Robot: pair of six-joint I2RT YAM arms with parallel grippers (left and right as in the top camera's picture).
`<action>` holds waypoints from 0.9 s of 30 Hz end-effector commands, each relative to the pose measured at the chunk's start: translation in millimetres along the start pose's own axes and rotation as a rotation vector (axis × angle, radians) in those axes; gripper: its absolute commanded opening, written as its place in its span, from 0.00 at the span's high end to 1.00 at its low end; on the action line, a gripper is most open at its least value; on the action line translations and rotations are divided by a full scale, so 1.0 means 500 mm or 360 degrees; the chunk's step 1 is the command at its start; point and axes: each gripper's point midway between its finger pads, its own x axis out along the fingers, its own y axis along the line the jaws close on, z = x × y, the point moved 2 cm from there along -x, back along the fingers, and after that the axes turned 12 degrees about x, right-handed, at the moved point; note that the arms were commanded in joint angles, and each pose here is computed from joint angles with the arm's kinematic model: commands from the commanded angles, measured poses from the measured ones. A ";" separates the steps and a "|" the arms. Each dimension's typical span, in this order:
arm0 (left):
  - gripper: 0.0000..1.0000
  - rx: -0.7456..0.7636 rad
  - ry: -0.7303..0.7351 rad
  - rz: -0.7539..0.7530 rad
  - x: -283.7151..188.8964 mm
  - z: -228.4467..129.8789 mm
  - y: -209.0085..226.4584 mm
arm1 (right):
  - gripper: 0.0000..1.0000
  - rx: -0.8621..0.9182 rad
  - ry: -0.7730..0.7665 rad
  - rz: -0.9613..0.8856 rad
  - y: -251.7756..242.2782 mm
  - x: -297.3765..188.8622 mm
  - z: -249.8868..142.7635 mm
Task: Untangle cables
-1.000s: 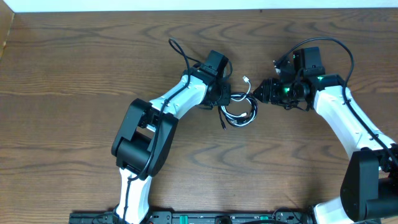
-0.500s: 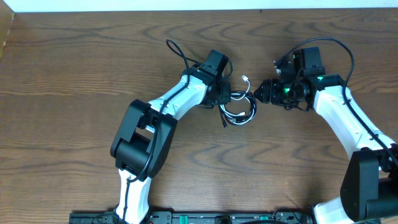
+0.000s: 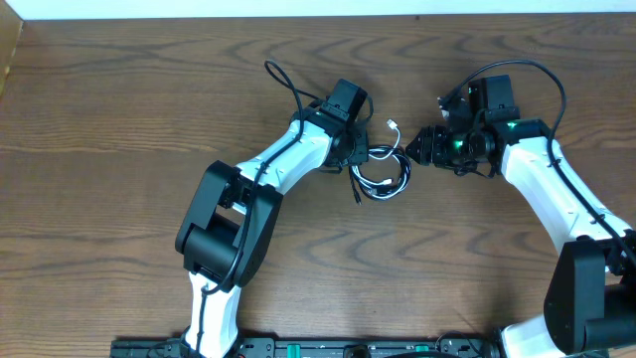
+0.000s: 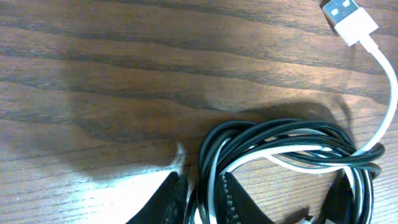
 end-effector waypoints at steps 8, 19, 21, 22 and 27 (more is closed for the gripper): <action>0.92 -0.0043 0.0036 0.0066 0.015 -0.023 0.006 | 0.43 -0.0061 -0.0006 0.0012 0.018 0.002 -0.001; 0.93 -0.0117 -0.0075 -0.0075 -0.076 -0.001 -0.045 | 0.44 -0.0117 0.0017 0.0035 0.048 0.016 -0.018; 0.93 -0.0098 -0.0111 -0.0189 -0.117 0.008 -0.073 | 0.45 -0.0088 0.0012 0.0024 0.046 0.017 -0.018; 0.93 -0.0090 -0.0125 -0.0232 -0.136 0.011 -0.083 | 0.45 -0.0062 0.0006 0.0011 0.044 0.017 -0.016; 0.93 -0.0056 -0.0197 -0.0366 -0.216 0.017 -0.117 | 0.45 -0.0036 -0.0004 -0.0015 0.038 0.017 -0.015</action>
